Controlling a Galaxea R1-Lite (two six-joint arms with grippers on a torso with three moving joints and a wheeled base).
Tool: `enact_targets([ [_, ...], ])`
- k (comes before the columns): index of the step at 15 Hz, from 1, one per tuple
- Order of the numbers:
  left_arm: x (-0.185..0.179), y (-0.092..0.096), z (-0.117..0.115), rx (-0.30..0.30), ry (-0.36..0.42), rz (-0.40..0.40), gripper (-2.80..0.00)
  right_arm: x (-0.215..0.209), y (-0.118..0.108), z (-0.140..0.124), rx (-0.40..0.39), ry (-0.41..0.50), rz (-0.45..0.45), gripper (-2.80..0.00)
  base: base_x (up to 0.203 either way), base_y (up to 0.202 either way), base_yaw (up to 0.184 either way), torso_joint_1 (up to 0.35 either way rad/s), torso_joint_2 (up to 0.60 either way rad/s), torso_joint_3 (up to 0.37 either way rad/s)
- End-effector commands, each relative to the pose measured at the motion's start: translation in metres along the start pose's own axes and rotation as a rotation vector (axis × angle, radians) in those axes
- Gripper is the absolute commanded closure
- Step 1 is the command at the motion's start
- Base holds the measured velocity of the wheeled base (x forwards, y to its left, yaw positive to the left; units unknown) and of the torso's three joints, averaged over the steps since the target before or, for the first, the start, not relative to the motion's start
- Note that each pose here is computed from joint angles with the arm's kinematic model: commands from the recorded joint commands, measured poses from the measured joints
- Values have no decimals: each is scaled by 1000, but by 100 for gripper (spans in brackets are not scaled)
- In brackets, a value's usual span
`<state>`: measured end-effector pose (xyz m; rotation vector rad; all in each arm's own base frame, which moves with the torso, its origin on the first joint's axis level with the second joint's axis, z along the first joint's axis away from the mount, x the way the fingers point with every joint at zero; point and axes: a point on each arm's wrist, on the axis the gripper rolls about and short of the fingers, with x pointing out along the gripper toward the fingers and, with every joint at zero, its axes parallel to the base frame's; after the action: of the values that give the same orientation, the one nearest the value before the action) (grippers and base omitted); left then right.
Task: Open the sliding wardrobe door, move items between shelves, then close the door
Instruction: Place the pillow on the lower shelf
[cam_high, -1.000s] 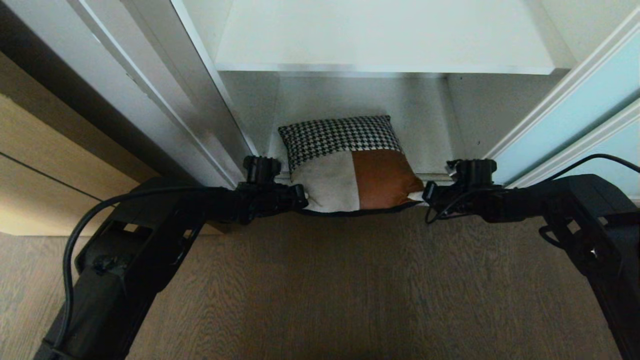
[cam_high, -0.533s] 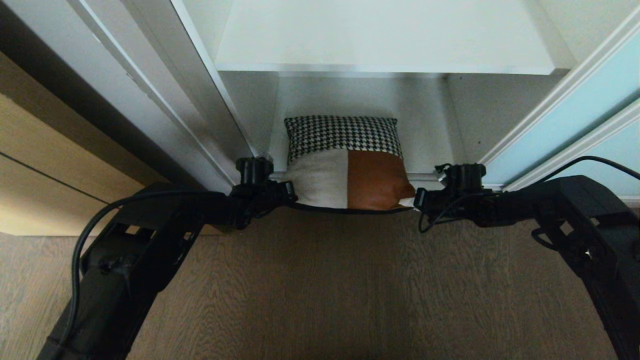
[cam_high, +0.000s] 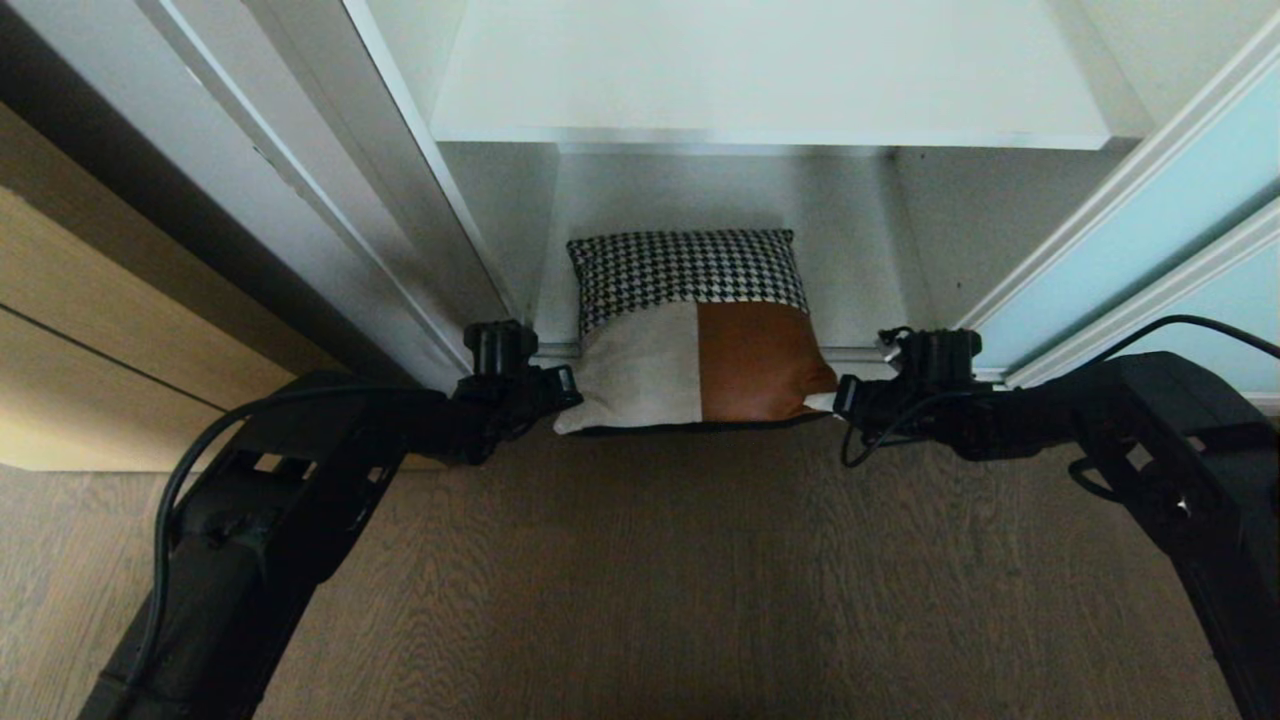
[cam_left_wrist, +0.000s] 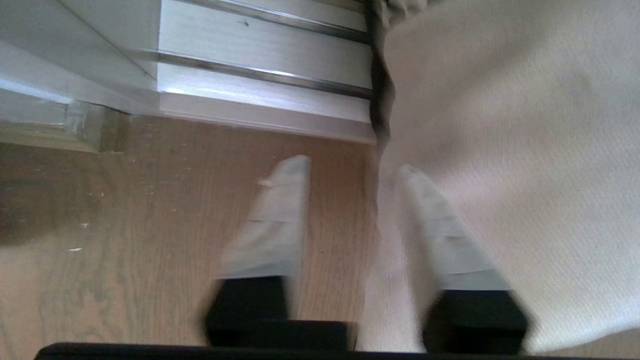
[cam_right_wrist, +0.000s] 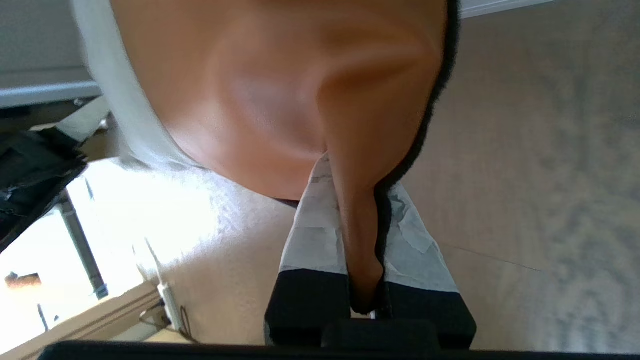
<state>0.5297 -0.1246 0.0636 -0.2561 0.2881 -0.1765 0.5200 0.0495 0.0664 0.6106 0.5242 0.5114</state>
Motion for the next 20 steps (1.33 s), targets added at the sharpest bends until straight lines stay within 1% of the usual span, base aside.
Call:
enact_targets([
  [1,-3,-5,7,-6,-15,-13,-280,0,2,1,-1,0,10,0,0,0,0,0,0,0],
  [3,-9,-9,20,-9,-39,-22,-280,0,3,1,0,0,12,0,0,0,0,0,0,0],
  [5,-14,-11,28,-17,-46,-26,-280,1,3,0,1,3,12,0,0,0,0,0,0,0],
  [7,-30,-18,52,-48,-67,-37,-280,2,3,-1,2,5,14,0,0,0,0,0,0,0],
  [8,-42,-22,65,-64,-59,-47,-280,2,3,-1,2,5,14,0,0,0,0,0,0,0],
  [9,-56,-26,76,-85,-24,-78,-280,3,4,-1,1,5,16,0,0,0,0,0,0,0],
  [11,-82,-33,88,-123,98,-201,-280,3,4,-1,1,6,15,0,0,0,0,0,0,0],
  [13,-97,-35,82,-163,308,-344,-280,3,5,-1,2,5,16,0,0,0,0,0,0,0],
  [14,-100,-35,77,-183,391,-380,0,3,4,-1,2,5,16,0,0,0,0,0,0,0],
  [15,-99,-33,70,-191,440,-384,0,3,4,-1,2,5,16,0,0,0,0,0,0,0],
  [18,-79,-31,45,-187,498,-378,0,3,4,-1,2,5,16,0,0,0,0,0,0,0],
  [20,-62,-37,17,-171,580,-375,0,3,5,0,2,5,16,0,0,0,0,0,0,0],
])
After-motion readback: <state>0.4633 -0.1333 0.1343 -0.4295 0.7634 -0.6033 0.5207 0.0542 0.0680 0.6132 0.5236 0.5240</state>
